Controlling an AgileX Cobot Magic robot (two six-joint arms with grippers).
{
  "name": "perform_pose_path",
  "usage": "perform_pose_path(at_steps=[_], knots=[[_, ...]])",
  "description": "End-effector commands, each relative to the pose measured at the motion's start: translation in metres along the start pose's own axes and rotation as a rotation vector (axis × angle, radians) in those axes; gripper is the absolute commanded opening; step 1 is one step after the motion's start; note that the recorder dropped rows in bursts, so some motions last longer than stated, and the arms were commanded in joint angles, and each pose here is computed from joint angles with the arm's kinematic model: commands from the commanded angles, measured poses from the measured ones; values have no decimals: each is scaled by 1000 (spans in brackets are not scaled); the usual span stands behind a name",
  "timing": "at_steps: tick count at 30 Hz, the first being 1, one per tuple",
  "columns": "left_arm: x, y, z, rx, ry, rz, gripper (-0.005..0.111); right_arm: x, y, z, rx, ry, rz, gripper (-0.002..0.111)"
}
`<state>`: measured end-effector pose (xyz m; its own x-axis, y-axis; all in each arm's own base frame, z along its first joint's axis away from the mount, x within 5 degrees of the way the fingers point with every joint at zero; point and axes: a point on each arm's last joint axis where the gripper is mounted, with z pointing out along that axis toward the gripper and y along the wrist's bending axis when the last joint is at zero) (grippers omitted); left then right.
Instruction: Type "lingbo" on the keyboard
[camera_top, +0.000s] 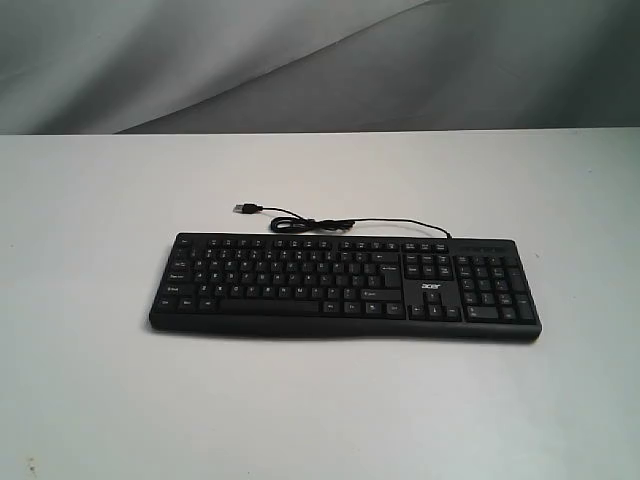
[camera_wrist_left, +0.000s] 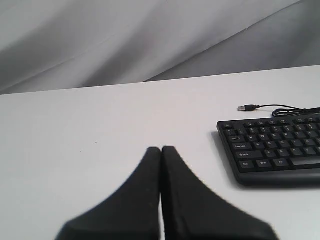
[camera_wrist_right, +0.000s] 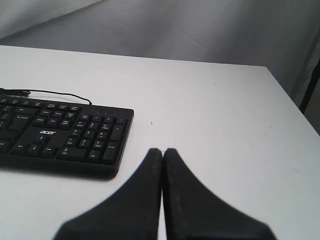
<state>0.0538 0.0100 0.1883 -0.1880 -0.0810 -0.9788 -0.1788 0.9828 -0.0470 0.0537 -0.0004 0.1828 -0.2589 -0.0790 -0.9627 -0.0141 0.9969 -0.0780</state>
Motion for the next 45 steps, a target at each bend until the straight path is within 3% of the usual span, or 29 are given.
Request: perform_pose_path(at_steps=[1,9,16,26,32,38,45], knots=[[1,0,0,1,-3,-12,1,1,-1,0,10,-1,-5,0],[1,0,0,1,-3,-12,1,0,-1,0,11,-10,-5,0],[1,0,0,1,-3,-12,1,-29,-3,-5,27,-333,27,0],[1,0,0,1,-3,-12,1,-36,-3,-8,35,-416,27,0],[1,0,0,1,-3,-12,1,-49,-5,-15,36,-587,67,0],[1,0,0,1,-3,-12,1,-55,-5,-18,7,-494,177,0],[1,0,0,1,-3,-12,1,-118,-8,-45,-9,-423,139,0]])
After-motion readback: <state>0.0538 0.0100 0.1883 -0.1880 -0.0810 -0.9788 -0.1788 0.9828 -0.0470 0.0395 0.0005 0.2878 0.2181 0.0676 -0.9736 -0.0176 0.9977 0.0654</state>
